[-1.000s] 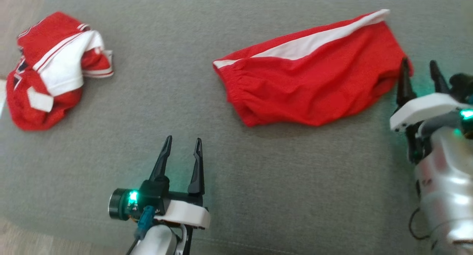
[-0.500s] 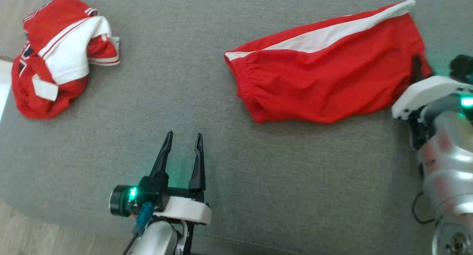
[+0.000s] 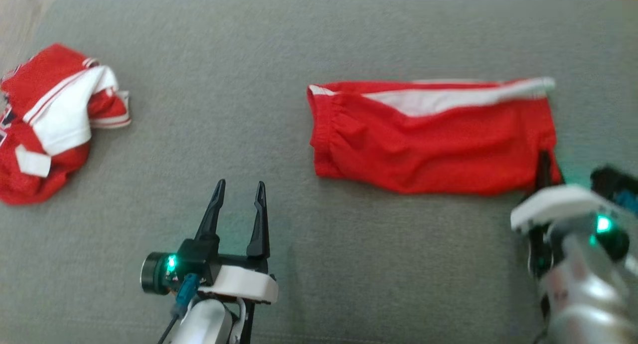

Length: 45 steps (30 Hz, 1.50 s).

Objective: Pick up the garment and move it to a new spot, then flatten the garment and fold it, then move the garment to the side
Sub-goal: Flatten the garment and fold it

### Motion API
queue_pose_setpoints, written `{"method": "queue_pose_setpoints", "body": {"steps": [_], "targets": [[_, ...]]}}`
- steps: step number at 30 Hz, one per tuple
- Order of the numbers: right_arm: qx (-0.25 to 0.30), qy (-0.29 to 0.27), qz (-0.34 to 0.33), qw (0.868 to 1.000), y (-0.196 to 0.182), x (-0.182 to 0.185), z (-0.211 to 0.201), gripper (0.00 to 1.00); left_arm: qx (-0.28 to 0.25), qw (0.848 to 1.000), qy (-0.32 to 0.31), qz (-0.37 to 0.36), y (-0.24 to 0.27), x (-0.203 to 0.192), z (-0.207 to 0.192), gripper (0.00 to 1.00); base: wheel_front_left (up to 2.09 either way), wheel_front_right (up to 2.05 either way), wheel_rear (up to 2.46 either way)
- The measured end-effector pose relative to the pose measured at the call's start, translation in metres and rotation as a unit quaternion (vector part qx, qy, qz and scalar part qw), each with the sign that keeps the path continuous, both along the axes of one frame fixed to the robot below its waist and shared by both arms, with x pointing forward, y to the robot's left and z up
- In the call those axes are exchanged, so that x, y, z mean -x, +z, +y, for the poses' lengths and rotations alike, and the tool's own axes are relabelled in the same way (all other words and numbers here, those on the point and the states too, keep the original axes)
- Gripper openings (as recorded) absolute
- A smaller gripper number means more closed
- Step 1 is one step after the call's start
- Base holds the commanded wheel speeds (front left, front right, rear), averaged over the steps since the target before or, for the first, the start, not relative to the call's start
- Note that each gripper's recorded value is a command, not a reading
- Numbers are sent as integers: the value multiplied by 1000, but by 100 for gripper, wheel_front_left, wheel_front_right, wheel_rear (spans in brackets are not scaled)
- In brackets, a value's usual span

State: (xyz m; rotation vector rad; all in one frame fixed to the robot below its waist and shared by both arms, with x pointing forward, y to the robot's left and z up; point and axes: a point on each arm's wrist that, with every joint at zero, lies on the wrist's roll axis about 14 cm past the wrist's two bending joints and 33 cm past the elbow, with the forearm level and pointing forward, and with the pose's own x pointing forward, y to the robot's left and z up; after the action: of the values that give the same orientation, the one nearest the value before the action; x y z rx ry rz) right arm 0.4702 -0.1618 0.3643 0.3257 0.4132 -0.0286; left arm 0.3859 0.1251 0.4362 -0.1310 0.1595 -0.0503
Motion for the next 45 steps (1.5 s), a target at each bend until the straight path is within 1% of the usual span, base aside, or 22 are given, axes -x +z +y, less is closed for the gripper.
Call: {"method": "queue_pose_setpoints", "body": {"steps": [4,8,11,14,16,18,20,23,27,31,32,33,34,35,39,42,45], "targets": [[-14,-21,1,1000,-2,30,-11,0,5,1000,-12,-6,4,3,-9,100,0,0,0],[-20,-28,0,999,-1,42,-15,0,7,1000,-18,-2,3,11,-14,100,0,0,0],[-21,-27,-5,999,2,41,-15,0,8,1000,-20,-2,2,12,-13,100,0,0,0],[-22,-15,-45,999,23,25,-9,0,18,1000,-4,1,2,13,-5,100,0,0,0],[-19,11,-79,997,42,13,5,0,17,1000,4,2,1,13,1,100,0,0,0],[-22,47,-112,992,62,3,28,0,18,1000,6,2,1,15,3,100,0,0,0],[-31,89,-141,985,81,-4,59,0,19,1000,9,1,2,16,5,100,0,0,0],[-47,157,-170,972,103,-5,109,0,27,999,18,2,3,20,9,100,0,0,0],[-62,239,-175,953,111,7,164,0,28,999,24,2,3,27,12,100,0,0,0],[-89,315,-158,932,107,32,215,0,26,999,39,4,3,34,21,100,0,0,0],[-92,332,-152,926,105,38,225,18,28,999,44,4,4,36,23,100,0,0,0],[-98,342,-146,923,103,43,233,40,28,999,47,4,4,37,25,100,0,0,0],[-107,349,-140,921,101,47,239,82,27,998,51,4,4,38,28,100,0,0,0],[-114,354,-134,919,100,49,244,100,28,998,55,4,4,40,30,100,0,0,0],[-121,364,-127,915,100,53,252,100,28,998,59,2,5,40,32,100,0,0,0],[-119,357,-134,917,105,49,246,100,29,998,59,0,7,38,33,100,0,0,0],[-130,328,-156,923,120,39,233,100,26,998,50,-5,9,33,29,100,0,0,0]]}}
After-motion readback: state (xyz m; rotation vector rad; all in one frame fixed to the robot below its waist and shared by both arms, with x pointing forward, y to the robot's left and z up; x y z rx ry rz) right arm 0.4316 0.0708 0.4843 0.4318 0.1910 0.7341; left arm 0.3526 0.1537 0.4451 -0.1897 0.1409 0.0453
